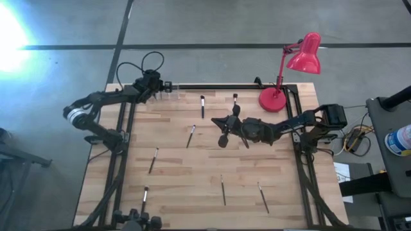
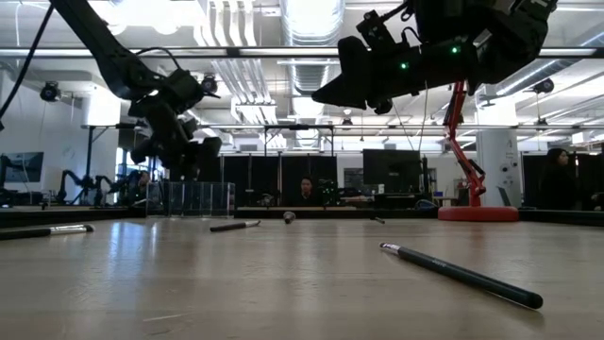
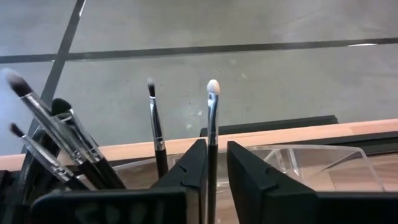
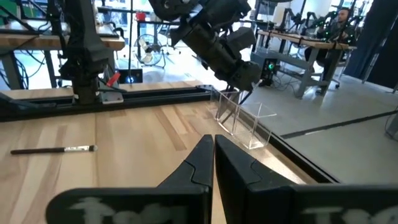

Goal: Pick & Place Makeup Brushes
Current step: Put the eyeshadow brush into the transparent organizer

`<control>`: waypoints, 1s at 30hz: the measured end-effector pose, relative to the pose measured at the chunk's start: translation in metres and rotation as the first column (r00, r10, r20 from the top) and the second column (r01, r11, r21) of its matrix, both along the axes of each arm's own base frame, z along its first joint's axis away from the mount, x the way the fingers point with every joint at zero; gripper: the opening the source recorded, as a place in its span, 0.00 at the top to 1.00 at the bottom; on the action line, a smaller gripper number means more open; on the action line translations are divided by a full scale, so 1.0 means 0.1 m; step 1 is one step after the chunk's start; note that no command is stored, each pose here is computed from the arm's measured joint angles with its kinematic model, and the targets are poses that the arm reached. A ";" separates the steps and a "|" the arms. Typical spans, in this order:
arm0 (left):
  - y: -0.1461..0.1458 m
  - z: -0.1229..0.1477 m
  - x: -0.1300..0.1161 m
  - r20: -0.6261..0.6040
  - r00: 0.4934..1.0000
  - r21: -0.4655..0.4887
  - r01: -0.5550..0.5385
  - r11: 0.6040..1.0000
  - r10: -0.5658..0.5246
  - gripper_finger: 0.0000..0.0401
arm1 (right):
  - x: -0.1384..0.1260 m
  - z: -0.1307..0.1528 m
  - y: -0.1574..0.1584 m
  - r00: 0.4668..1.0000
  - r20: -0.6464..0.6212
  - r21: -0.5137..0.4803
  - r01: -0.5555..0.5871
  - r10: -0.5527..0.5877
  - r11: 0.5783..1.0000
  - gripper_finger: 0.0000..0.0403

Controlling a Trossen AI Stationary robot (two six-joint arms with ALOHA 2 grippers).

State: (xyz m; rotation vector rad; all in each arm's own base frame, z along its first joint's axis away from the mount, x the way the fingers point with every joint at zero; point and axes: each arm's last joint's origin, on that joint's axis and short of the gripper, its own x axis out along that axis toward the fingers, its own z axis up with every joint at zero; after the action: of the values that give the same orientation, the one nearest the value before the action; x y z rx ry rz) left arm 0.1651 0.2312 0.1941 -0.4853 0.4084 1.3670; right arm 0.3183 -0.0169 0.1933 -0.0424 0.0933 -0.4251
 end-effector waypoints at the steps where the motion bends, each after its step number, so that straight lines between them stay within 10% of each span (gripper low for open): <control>1: -0.01 0.01 -0.01 -0.001 1.000 -0.001 0.000 1.000 0.000 0.85 | 0.00 0.00 0.00 1.000 -0.002 0.000 0.000 0.000 1.000 0.98; 15: -0.63 0.52 -0.08 0.026 0.964 0.106 0.261 0.960 -0.265 0.87 | -0.03 -0.17 0.00 0.990 -0.141 0.075 0.028 -0.017 0.997 0.98; 30: -2.08 -0.32 -0.01 0.219 0.593 0.347 0.695 0.630 -0.775 1.00 | -0.25 -0.30 0.25 0.943 -0.309 0.132 0.174 -0.127 0.976 0.98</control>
State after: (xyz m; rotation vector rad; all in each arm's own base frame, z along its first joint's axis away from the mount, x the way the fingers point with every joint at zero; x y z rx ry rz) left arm 0.1644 0.0229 0.1624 -0.2946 0.1144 0.4636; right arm 0.2928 0.0079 0.1632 0.0569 0.4313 -0.5618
